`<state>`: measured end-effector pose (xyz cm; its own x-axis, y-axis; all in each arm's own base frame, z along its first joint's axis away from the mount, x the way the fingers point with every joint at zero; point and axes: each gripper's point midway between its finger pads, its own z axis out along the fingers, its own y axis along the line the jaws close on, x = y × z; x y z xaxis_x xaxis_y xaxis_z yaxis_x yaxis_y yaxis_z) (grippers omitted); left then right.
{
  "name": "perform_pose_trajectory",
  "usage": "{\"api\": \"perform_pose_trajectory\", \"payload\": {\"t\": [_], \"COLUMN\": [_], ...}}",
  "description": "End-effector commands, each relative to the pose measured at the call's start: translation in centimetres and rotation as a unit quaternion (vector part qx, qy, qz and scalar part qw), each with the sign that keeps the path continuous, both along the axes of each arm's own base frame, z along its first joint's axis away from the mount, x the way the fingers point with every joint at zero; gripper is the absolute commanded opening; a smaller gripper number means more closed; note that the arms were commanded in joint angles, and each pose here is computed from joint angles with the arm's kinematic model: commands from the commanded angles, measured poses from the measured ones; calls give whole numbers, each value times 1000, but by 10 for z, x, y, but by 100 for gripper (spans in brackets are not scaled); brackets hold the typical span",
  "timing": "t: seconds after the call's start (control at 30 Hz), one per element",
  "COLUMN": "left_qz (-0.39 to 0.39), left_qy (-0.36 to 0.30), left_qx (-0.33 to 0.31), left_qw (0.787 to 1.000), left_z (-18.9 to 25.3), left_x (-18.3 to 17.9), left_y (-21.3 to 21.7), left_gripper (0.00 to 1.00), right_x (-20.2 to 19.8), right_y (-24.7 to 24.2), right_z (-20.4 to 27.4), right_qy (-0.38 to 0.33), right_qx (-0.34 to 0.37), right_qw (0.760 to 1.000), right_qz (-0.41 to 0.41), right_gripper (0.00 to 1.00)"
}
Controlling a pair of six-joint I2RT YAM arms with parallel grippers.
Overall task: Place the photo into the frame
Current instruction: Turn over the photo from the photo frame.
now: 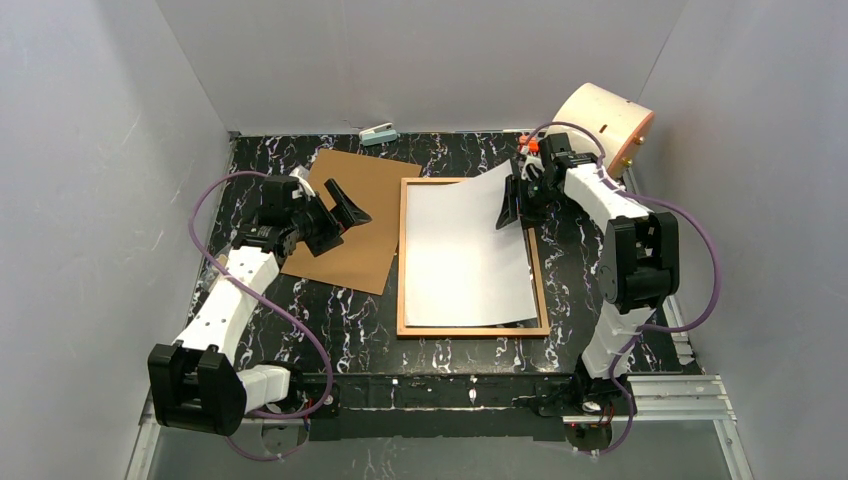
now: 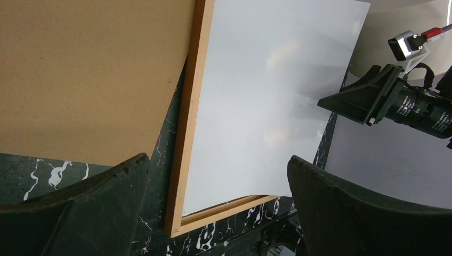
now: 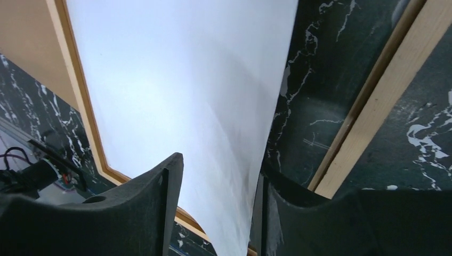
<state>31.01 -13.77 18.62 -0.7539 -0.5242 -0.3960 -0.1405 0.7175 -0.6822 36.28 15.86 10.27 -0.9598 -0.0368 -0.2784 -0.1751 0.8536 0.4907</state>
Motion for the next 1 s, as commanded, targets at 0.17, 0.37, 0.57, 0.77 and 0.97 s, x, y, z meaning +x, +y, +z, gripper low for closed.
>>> {"api": "perform_pose_trajectory", "payload": {"t": [0.17, 0.37, 0.57, 0.77, 0.97], "left_qz": [-8, -13, -5, 14, 51], "left_qy": [1, 9, 9, 4, -6], "left_qx": [3, 10, 44, 114, 189], "left_qw": [1000, 1000, 999, 993, 981], "left_z": [-2, -9, -14, -15, -12], "left_x": [-3, -2, 1, 16, 51], "left_y": [-2, -3, 7, 28, 52], "left_gripper": [98, 98, 98, 99, 99], "right_x": [4, 0, -5, -33, -67], "right_y": [-34, -80, -39, 74, 184], "right_z": [14, 22, 52, 69, 58], "right_qy": [-34, -63, -114, -141, -109], "right_qx": [-92, -197, -122, 18, 118], "right_qw": [994, 968, 973, 985, 986], "right_qz": [-56, -143, -158, -101, -51], "right_gripper": [69, 71, 69, 64, 60]}}
